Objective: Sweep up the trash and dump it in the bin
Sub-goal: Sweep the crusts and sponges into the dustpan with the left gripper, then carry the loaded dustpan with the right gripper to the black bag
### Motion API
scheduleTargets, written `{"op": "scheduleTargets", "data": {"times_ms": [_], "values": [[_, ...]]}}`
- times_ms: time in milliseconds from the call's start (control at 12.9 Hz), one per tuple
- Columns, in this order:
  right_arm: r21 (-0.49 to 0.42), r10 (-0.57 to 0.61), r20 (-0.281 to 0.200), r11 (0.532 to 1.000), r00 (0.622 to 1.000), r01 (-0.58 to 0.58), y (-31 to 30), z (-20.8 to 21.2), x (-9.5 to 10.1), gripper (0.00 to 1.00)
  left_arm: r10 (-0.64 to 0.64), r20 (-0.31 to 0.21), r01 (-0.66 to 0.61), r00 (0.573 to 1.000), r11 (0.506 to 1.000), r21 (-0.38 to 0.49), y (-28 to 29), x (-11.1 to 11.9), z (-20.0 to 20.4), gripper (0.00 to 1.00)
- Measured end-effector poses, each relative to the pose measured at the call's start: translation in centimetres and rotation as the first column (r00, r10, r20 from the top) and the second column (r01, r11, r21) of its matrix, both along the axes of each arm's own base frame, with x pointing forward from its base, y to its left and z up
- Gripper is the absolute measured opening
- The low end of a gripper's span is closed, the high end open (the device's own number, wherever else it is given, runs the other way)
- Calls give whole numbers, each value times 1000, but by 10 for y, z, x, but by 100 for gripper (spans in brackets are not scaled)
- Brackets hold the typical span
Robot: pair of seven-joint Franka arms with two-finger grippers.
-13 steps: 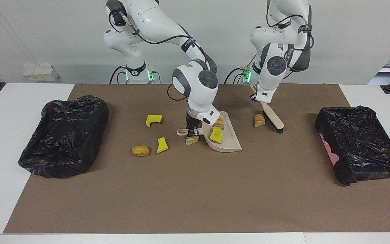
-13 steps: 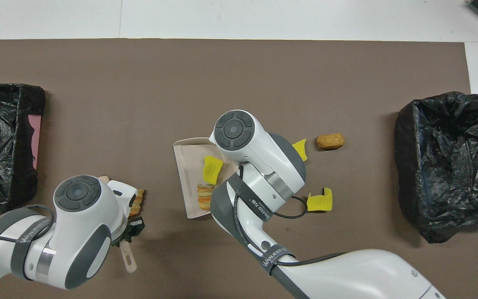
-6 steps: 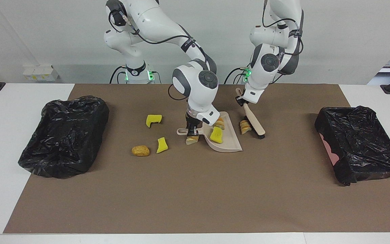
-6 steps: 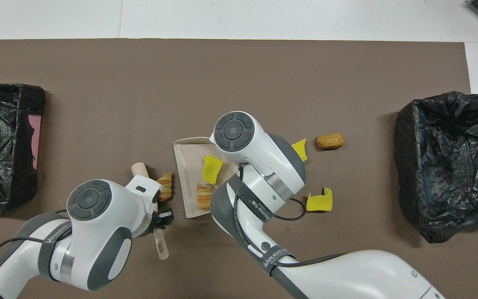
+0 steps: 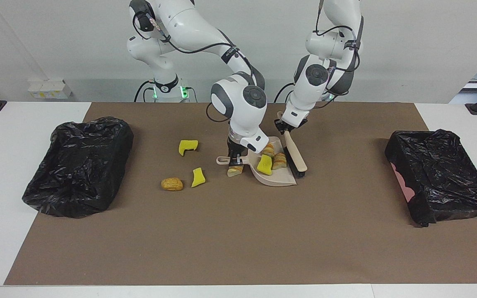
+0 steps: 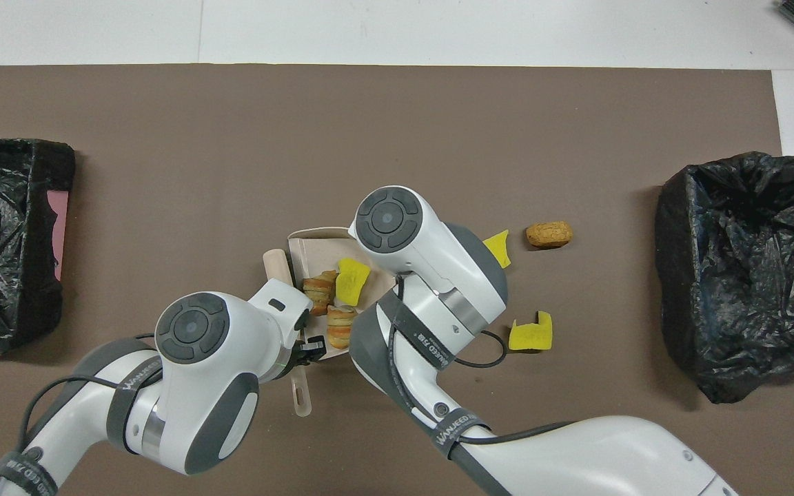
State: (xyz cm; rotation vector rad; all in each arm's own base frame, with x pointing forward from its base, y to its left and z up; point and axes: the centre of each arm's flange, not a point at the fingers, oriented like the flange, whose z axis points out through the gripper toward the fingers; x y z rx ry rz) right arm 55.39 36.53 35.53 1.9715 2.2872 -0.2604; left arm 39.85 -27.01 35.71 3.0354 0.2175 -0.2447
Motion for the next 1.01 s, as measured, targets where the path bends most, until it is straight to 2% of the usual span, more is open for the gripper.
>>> {"op": "scheduleTargets", "data": {"times_ms": [310,543,698,1009], "values": [[-1,-4,-1,1000,1000,4,-1,-1,0,31,-18,11,19,1000,1000,-13,-5,9,8,26],[0,-15,1,1000,1000,15,-7,1,4,31,-44,-19,44,999,999,25,3,9,12,26],[3,-48,11,999,999,48,-25,7,15,31,-64,-53,67,997,996,58,7,3,15,26],[62,-134,17,989,991,132,-72,35,41,31,-75,-46,78,996,995,65,7,-4,17,26]]}}
